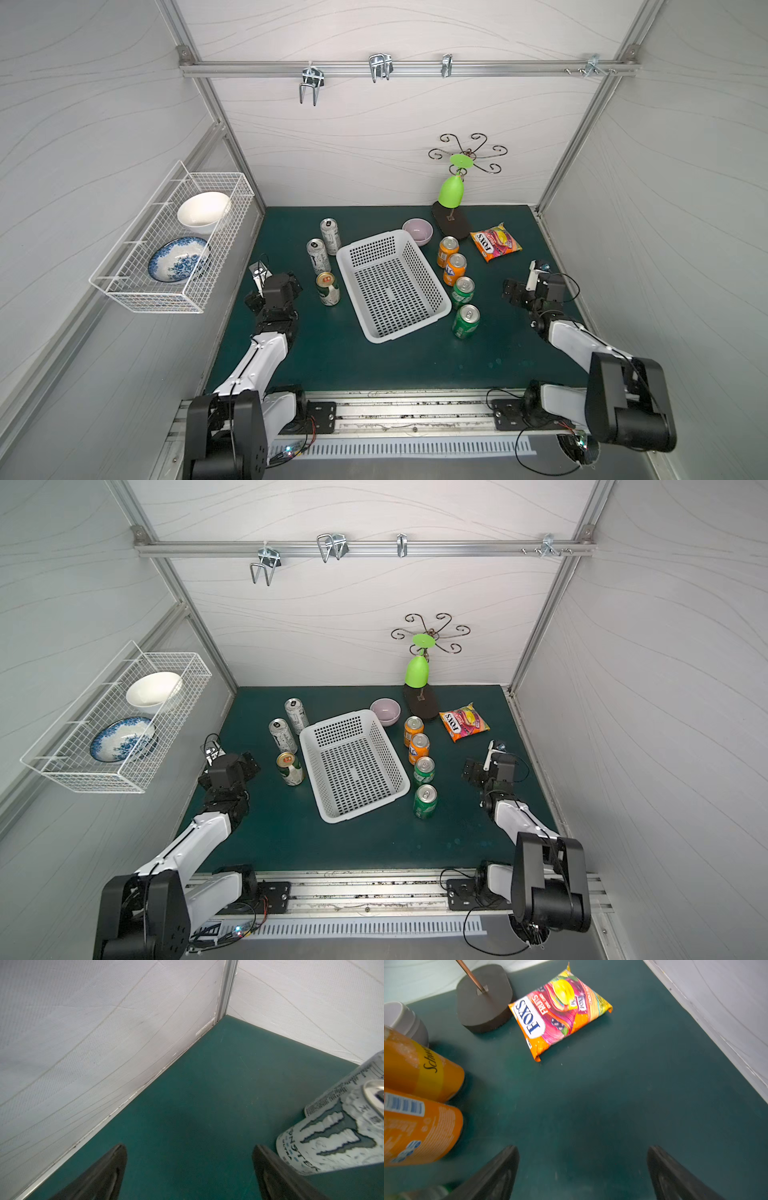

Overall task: Take out the drinks from the basket
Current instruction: Reset both arms

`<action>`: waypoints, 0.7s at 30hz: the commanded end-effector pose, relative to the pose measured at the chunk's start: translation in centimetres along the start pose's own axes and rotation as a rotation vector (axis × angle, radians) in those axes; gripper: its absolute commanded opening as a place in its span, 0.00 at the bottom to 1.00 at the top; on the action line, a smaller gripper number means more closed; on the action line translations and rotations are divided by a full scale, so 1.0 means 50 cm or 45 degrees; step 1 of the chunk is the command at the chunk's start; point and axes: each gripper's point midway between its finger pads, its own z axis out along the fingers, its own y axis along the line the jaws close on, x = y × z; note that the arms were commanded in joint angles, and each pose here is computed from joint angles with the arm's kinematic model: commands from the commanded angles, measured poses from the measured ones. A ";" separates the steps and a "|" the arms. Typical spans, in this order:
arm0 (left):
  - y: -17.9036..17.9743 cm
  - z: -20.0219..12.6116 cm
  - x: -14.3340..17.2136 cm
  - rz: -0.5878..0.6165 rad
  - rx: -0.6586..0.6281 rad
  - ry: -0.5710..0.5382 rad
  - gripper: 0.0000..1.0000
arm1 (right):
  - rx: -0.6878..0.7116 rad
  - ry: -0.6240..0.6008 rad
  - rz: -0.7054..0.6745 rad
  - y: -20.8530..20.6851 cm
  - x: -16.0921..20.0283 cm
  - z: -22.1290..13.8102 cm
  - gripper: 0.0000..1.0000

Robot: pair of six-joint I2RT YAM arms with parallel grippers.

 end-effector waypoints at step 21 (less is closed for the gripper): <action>-0.134 -0.002 0.009 -0.045 0.507 -0.070 0.98 | -0.228 -0.188 -0.220 0.113 -0.038 0.075 0.99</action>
